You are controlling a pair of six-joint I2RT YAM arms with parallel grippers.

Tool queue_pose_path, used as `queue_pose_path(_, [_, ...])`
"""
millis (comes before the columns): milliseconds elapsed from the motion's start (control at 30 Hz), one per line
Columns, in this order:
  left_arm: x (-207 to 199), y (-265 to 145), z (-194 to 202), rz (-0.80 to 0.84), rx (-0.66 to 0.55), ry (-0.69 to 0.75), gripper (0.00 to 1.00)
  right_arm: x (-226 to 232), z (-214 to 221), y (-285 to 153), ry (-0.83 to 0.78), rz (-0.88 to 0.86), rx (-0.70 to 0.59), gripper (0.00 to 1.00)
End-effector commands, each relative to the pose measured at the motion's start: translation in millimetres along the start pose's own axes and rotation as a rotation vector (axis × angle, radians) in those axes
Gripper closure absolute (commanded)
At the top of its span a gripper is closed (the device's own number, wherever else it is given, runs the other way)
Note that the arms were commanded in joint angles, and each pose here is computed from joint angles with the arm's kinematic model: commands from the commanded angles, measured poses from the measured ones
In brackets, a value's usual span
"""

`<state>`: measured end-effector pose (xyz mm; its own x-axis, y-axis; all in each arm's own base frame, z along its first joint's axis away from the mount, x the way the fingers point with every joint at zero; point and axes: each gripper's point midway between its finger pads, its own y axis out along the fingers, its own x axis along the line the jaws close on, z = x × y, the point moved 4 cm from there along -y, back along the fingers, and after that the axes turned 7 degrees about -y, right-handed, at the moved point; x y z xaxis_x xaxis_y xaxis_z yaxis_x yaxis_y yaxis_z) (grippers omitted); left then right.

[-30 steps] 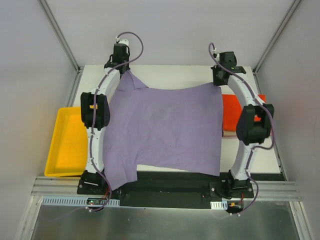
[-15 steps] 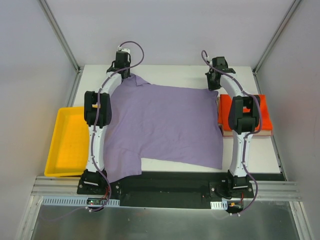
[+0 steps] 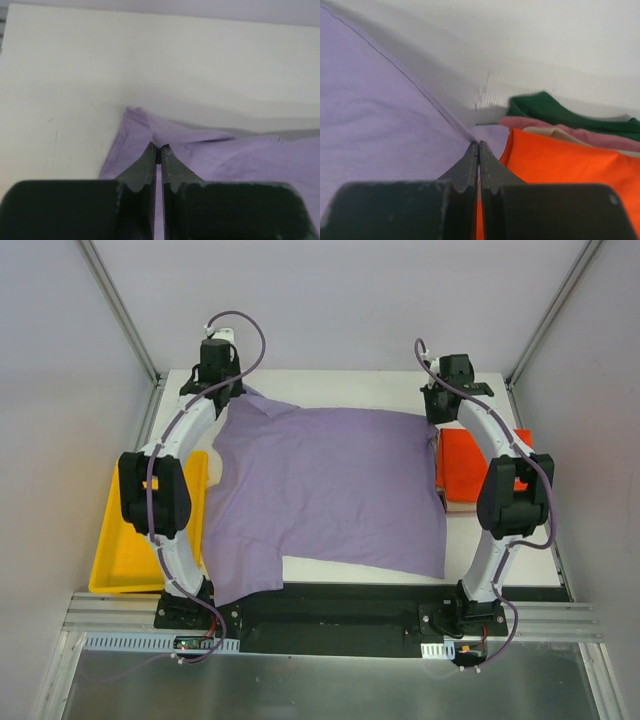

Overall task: Fold and stack the t-shirts
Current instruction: Flatten out the tshirt, then fold the flattened tshirt in 1/3 of the way

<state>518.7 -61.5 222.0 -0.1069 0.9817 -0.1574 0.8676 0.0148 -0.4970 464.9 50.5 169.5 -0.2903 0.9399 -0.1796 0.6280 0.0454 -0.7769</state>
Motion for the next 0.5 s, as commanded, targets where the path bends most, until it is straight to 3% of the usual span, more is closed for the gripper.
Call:
queue_pose_path(0, [6,-38,24,0.015,0.048,-0.058,1.0,3,8,-29,-0.035,-0.019,-0.025,0.99])
queue_pose_path(467, [33,-132,100,-0.079,0.234,-0.248,1.0,15,71,-69,-0.078,-0.036,0.036,0.98])
